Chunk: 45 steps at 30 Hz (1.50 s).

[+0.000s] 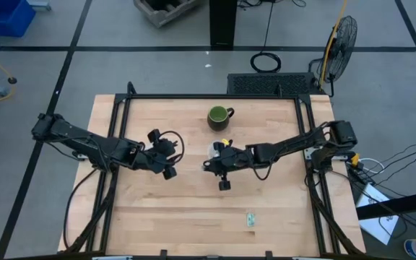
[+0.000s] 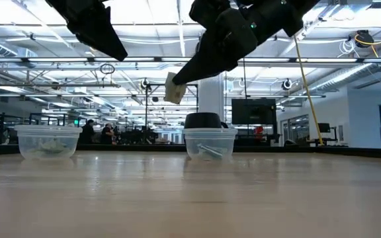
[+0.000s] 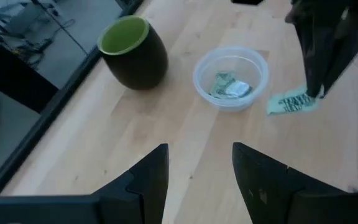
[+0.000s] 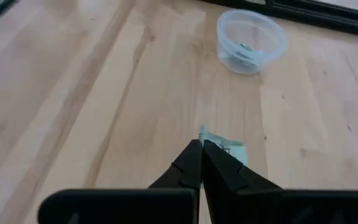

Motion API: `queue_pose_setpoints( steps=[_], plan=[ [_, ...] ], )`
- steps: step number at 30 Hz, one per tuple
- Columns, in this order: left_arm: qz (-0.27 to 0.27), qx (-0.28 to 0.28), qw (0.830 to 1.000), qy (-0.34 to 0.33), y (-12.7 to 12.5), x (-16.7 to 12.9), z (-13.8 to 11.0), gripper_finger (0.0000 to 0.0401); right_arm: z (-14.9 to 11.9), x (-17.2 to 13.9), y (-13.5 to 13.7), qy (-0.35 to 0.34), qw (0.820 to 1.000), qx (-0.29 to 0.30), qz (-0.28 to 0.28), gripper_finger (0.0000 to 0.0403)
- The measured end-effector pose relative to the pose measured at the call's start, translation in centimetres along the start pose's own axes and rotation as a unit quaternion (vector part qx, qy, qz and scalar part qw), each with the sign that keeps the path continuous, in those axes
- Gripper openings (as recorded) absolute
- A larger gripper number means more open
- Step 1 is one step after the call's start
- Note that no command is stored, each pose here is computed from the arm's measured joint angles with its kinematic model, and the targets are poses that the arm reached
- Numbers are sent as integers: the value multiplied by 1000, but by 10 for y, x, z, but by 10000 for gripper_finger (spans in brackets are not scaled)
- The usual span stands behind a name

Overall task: Pick and place Stevia / Truvia into bins
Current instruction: Put the white stevia packet into the left transparent container

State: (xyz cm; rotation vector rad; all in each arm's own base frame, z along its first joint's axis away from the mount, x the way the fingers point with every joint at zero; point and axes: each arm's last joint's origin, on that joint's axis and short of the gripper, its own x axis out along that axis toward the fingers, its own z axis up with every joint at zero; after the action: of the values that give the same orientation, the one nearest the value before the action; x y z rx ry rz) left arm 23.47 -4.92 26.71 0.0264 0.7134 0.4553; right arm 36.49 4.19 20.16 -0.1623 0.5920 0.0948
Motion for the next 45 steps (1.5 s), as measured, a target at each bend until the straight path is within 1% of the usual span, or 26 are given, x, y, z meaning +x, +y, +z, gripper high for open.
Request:
queue_pose_setpoints(
  steps=[2, 8, 13, 16, 18, 20, 22, 24, 26, 28, 30, 31, 34, 37, 40, 42, 45],
  plan=[
    [10, 0, 1000, -3, 1, 0, 0, 184, -1, 0, -1, 7, 1000, 1, 0, 1],
    [9, 3, 1000, -1, 1, 0, 0, 184, -3, 0, 0, 14, 1000, -1, 1, 0],
    [8, 3, 1000, -1, 1, 0, 0, 184, 0, 0, 0, -3, 1000, -1, 1, 0],
    [8, -10, 1000, -1, 1, 0, 0, 184, 5, 0, -1, -27, 1000, 0, 2, 0],
    [17, -14, 1000, -5, 2, 0, 0, 184, 9, 0, -2, -50, 999, 1, 19, 0],
    [42, -9, 999, -13, 4, 1, 1, 184, 12, 2, -3, -74, 996, 2, 39, 0],
    [84, 1, 996, -29, 9, 0, 3, 184, 14, 7, -5, -108, 993, 1, 49, 0],
    [135, 7, 990, -50, 16, -3, 6, 184, 14, 15, -6, -135, 989, 0, 54, 0],
    [191, 2, 979, -77, 25, -10, 9, 184, 9, 26, -9, -145, 988, 0, 48, 0],
    [242, -18, 964, -107, 34, -19, 12, 184, 2, 38, -14, -143, 989, 1, 40, 0],
    [280, -41, 949, -136, 44, -29, 17, 184, 4, 49, -22, -155, 988, 5, 29, 0],
    [289, -47, 945, -145, 48, -33, 19, 184, 8, 53, -27, -159, 987, 7, 25, 0],
    [281, -60, 944, -165, 60, -47, 25, 184, 31, 65, -40, -176, 984, 7, 15, 0],
    [252, -73, 948, -182, 69, -57, 28, 184, 46, 81, -45, -156, 987, -9, 23, 0],
    [247, -81, 945, -197, 76, -66, 30, 184, 49, 101, -48, -150, 988, -25, 22, 0],
    [251, -76, 944, -198, 79, -69, 29, 184, 49, 114, -50, -152, 988, -33, 18, 0],
    [255, -81, 942, -201, 84, -72, 29, 184, 50, 133, -56, -172, 984, -40, 8, 0]
  ],
)
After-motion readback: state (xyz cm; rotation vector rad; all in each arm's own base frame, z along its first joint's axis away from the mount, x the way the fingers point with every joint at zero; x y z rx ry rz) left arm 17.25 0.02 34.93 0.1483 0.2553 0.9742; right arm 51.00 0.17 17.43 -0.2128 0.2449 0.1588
